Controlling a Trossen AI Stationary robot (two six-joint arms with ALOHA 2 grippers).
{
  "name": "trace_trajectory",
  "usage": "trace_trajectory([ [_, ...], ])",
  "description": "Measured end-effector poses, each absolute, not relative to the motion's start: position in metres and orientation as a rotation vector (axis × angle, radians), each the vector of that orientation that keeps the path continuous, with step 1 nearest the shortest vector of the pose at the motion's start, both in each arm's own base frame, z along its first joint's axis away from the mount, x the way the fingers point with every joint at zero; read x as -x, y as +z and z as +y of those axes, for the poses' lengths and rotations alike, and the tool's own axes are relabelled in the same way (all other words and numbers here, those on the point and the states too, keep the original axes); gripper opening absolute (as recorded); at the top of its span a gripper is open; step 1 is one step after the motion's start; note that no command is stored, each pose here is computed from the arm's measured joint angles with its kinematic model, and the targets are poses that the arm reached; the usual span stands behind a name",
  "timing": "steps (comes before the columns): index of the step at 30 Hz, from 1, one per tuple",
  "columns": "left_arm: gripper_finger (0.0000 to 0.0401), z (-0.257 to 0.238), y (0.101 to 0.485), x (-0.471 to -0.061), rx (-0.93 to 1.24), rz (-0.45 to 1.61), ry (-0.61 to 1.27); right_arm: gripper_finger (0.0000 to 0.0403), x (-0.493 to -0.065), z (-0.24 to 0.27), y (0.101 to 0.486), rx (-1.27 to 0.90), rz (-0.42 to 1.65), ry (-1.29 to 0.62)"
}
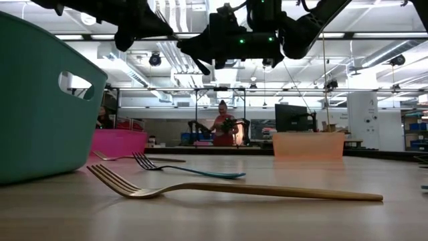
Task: Sort silverware by color (type)
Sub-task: Put the black fork into the red bin
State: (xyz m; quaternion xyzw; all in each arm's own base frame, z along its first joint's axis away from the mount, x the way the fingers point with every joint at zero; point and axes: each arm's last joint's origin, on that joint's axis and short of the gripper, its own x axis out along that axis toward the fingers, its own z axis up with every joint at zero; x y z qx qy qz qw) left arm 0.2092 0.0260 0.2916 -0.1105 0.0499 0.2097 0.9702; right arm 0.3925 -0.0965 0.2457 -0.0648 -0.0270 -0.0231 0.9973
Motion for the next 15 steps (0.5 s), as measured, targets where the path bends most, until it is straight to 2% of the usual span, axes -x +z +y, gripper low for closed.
trace_trajectory([
  [15, 0.0, 0.026, 0.302, -0.196, 0.277, 0.036, 0.468, 0.0147, -0.392, -0.098, 0.245, 0.084, -0.034, -0.066],
])
